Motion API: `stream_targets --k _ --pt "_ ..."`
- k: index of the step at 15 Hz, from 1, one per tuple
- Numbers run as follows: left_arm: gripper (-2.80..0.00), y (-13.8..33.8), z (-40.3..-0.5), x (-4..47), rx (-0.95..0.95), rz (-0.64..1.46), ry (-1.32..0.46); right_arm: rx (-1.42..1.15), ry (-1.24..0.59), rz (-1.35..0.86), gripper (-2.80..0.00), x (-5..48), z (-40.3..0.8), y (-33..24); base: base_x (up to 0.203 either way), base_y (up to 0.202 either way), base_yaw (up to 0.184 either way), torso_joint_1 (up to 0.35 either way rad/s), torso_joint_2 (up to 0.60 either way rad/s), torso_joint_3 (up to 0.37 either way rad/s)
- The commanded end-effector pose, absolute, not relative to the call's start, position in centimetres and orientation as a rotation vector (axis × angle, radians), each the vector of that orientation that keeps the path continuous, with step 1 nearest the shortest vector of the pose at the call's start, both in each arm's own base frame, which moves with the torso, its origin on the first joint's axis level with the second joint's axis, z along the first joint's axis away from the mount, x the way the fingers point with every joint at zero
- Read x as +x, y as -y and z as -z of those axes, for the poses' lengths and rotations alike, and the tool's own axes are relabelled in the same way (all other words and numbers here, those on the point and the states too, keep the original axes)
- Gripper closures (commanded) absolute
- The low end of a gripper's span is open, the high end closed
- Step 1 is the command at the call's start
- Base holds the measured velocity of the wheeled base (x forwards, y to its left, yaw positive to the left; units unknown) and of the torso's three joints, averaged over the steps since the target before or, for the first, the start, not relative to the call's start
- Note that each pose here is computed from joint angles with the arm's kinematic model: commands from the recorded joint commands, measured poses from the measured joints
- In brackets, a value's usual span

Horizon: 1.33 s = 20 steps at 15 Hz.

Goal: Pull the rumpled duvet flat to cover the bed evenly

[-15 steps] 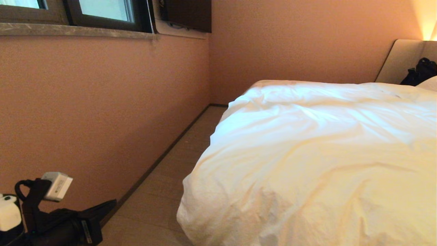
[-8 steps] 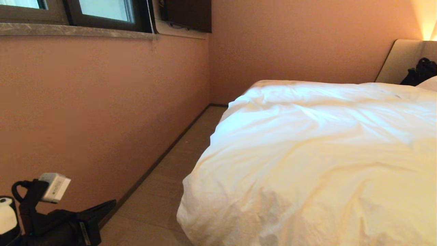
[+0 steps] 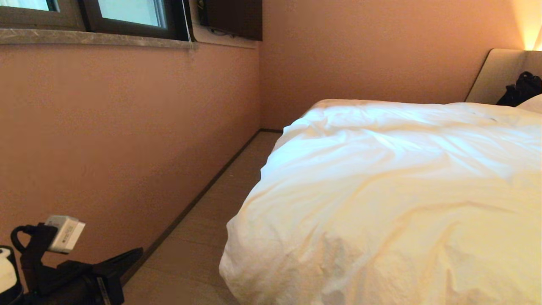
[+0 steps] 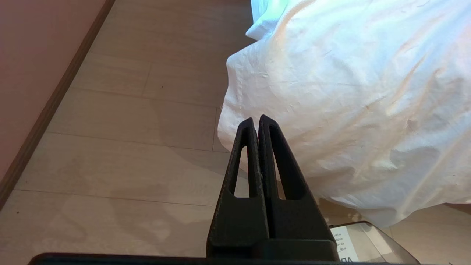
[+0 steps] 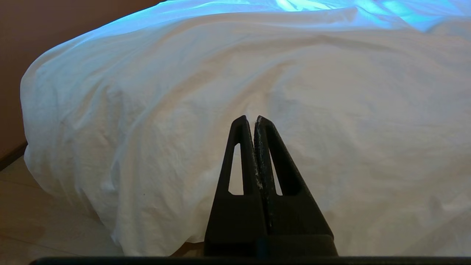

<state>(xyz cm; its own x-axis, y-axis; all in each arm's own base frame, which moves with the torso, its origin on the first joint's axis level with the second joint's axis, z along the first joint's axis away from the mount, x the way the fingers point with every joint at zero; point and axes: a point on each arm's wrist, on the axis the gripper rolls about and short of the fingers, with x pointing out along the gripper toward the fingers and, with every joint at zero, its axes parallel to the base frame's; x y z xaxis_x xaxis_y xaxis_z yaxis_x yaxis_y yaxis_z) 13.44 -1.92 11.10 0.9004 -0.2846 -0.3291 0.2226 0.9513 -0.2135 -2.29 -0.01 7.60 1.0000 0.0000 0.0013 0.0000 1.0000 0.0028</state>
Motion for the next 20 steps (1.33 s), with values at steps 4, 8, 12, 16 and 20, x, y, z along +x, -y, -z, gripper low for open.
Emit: stream_targets --k 4,8,12,16,20 --pt "0.00 1.9 -11.4 13.2 -0.173 0.268 -0.339 0.003 0.002 -0.001 0.00 -2.3 -7.6 0.0 0.000 0.000 0.000 0.000 0.00 0.000" --pt "0.00 1.9 -11.7 12.9 -0.174 0.270 -0.316 0.003 0.002 -0.002 0.00 -2.3 -7.6 0.0 0.000 0.000 0.000 0.000 0.00 0.000" --pt "0.00 1.9 -11.9 12.7 -0.173 0.274 -0.301 0.003 0.002 -0.001 0.00 -2.3 -7.6 0.0 0.000 0.000 0.000 0.000 0.00 0.000" --pt "0.00 1.8 -12.2 12.3 -0.175 0.289 -0.281 0.003 0.002 -0.001 0.00 -2.3 -7.6 0.0 0.000 0.000 0.000 0.000 0.00 0.000" --pt "0.00 1.8 -12.1 12.2 -0.176 0.291 -0.280 0.003 0.002 0.000 0.00 -2.3 -7.6 0.0 0.000 0.000 0.000 0.000 0.00 0.000"
